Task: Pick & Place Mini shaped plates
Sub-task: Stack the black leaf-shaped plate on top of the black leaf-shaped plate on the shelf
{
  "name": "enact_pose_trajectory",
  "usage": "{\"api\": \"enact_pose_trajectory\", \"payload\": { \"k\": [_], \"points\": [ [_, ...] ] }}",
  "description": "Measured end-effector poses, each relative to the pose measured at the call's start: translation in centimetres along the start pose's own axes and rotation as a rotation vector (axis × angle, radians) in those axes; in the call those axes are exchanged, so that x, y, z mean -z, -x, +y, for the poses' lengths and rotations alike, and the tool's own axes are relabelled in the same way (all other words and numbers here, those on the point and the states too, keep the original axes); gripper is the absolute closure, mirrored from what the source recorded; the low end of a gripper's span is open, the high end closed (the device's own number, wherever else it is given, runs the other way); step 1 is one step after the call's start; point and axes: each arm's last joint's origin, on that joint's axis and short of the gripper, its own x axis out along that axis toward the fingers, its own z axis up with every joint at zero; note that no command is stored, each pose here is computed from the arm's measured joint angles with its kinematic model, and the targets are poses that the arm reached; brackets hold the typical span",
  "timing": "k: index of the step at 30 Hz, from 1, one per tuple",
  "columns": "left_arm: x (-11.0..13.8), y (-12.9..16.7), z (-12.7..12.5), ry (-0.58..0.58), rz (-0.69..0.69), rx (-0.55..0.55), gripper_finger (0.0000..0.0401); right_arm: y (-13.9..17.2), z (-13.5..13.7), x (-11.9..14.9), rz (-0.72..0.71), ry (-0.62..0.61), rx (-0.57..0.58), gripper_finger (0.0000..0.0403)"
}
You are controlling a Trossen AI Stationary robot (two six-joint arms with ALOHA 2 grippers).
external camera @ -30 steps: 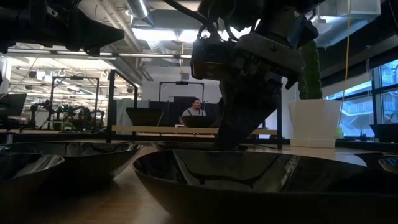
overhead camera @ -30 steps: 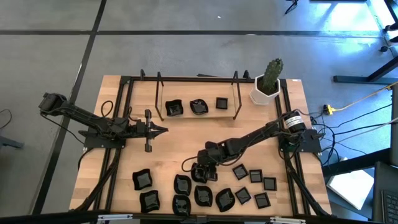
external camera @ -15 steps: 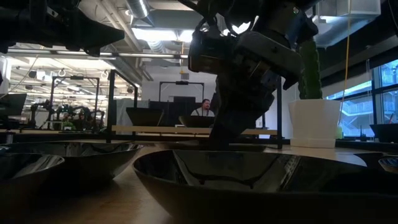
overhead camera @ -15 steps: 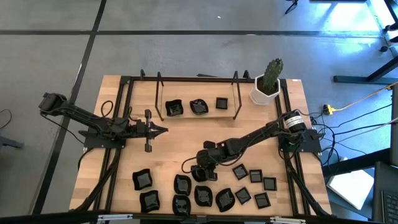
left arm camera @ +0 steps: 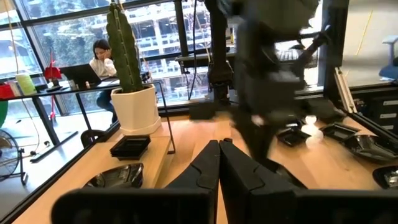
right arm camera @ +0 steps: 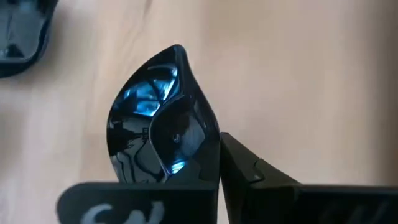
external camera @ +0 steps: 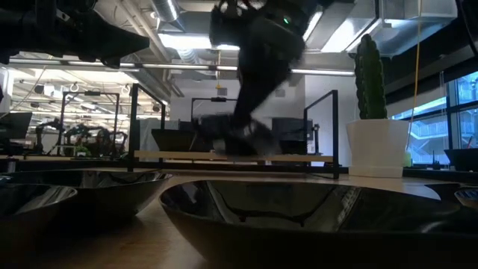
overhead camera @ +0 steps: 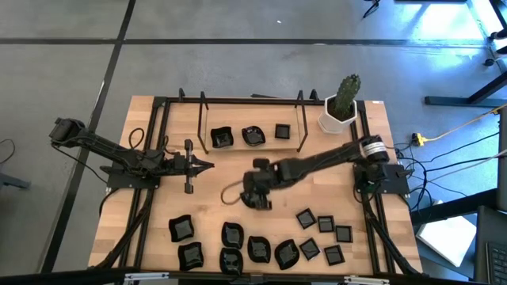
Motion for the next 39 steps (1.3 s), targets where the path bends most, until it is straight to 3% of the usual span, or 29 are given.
{"api": "enact_pose_trajectory", "payload": {
  "k": [11, 19, 23, 32, 39],
  "points": [
    [0.1, 0.0, 0.0, -0.020, 0.013, 0.001, 0.0399, 8.1, -13.2, -1.9, -0.055, -0.110, 0.129, 0.0401],
    [0.1, 0.0, 0.1, -0.023, 0.016, -0.022, 0.0391, 9.2, -20.1, -1.1, -0.127, -0.158, 0.176, 0.0401],
    [0.1, 0.0, 0.1, -0.023, 0.016, -0.022, 0.0394, 8.3, -21.6, -0.5, -0.122, -0.200, 0.115, 0.0401],
    [0.1, 0.0, 0.1, -0.023, 0.016, -0.022, 0.0394, 3.1, -21.9, 0.2, -0.008, -0.200, 0.070, 0.0402],
    [0.1, 0.0, 0.1, -0.023, 0.016, -0.021, 0.0397, 2.0, -22.1, 0.4, 0.026, -0.201, 0.103, 0.0398]
  ]
}}
